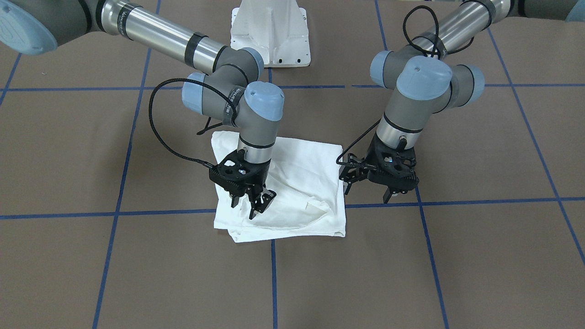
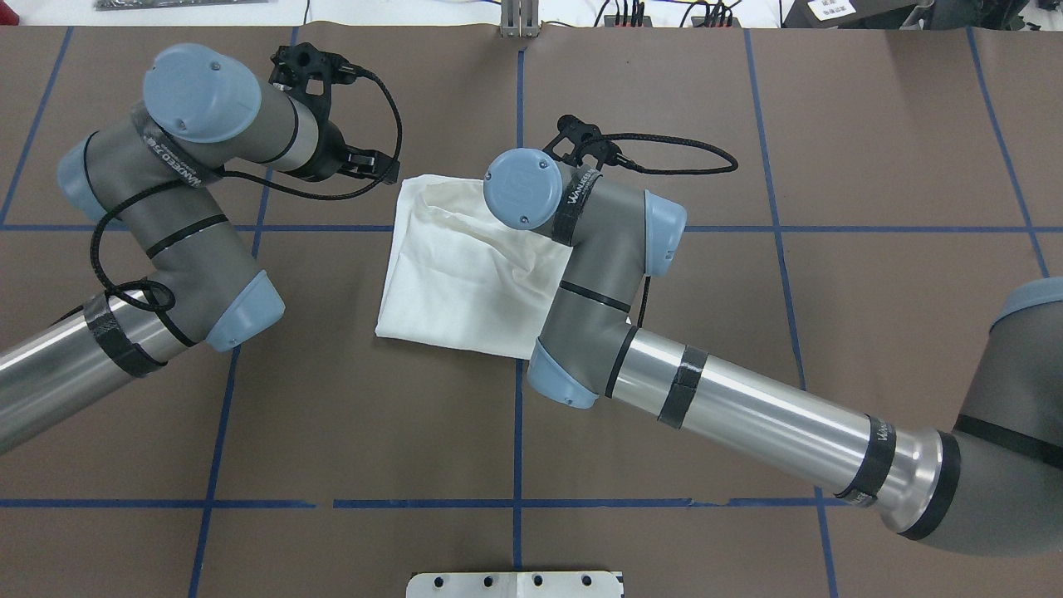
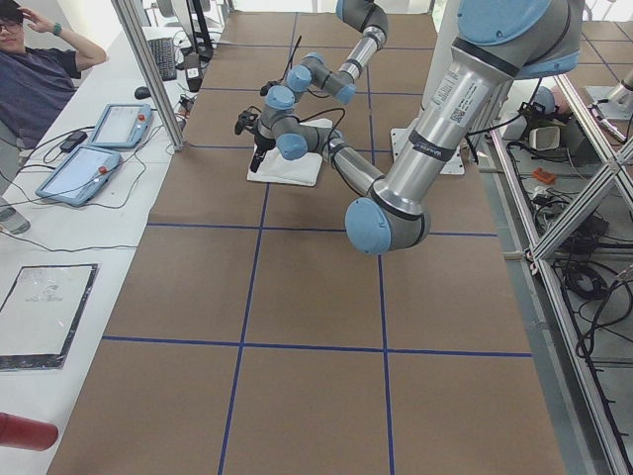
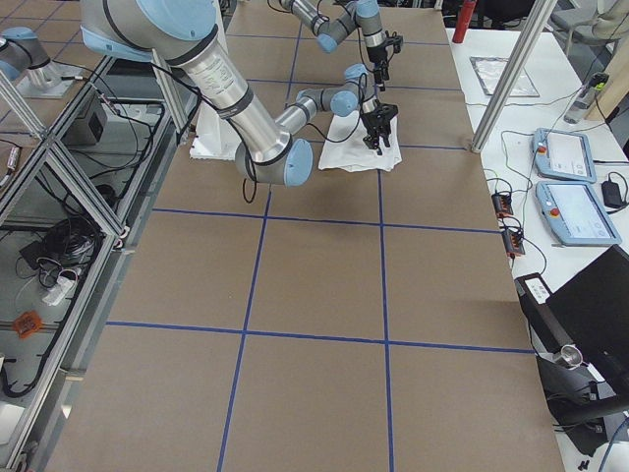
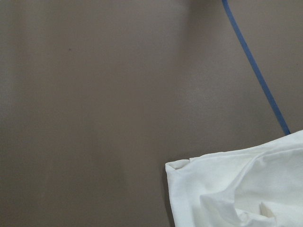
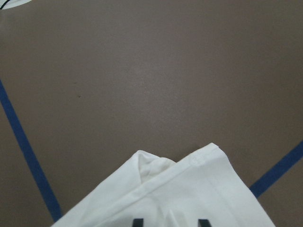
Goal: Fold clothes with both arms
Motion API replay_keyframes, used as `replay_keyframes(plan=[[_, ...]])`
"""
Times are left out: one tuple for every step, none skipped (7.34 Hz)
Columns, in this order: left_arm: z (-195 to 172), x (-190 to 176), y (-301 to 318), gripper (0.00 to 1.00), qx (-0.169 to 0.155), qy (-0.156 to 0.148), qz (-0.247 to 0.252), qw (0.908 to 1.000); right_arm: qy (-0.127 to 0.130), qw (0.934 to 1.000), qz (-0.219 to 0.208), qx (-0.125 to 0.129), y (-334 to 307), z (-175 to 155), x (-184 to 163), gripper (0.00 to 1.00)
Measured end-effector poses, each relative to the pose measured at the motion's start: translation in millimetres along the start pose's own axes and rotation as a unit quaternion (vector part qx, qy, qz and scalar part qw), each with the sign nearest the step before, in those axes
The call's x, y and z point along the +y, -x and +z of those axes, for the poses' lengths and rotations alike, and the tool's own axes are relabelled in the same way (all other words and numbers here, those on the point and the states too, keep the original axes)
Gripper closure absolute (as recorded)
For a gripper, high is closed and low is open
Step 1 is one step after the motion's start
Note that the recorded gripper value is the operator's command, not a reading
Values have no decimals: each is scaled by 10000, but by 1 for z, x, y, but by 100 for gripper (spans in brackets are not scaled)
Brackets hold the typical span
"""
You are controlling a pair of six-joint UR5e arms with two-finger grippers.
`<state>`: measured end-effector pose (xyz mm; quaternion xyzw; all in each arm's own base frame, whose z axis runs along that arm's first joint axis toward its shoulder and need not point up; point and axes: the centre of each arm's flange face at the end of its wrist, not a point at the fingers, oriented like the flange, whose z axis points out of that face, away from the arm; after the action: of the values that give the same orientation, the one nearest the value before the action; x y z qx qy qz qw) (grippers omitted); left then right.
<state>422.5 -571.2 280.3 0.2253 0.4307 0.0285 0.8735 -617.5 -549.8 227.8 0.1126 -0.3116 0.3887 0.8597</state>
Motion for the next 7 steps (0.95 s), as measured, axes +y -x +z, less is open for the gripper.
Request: replay_keyframes(plan=[[0,0,0,0,3,0,3,10000,-3,10000,-11,23,-1,2,0,100],[0,0,-1,0,6,0,2,10000,-7,10000,-35,37,-1,3,0,100],[0,0,-1,0,6,0,2,10000,-21,10000,-75,51,-1,3,-3,100],[0,0,-1,0,8,0,2,10000,-58,9999,-131,77,0,3,-11,100],[0,0,-1,0,10,0,2,10000,-132,9996,-220,151,0,5,-26,100],[0,0,-1,0,13,0,2,10000,-212,9988,-341,280,-2,9,-42,100],[-1,0,-2,0,14,-3,-3,10000,-274,9978,-460,388,-4,14,-51,2]])
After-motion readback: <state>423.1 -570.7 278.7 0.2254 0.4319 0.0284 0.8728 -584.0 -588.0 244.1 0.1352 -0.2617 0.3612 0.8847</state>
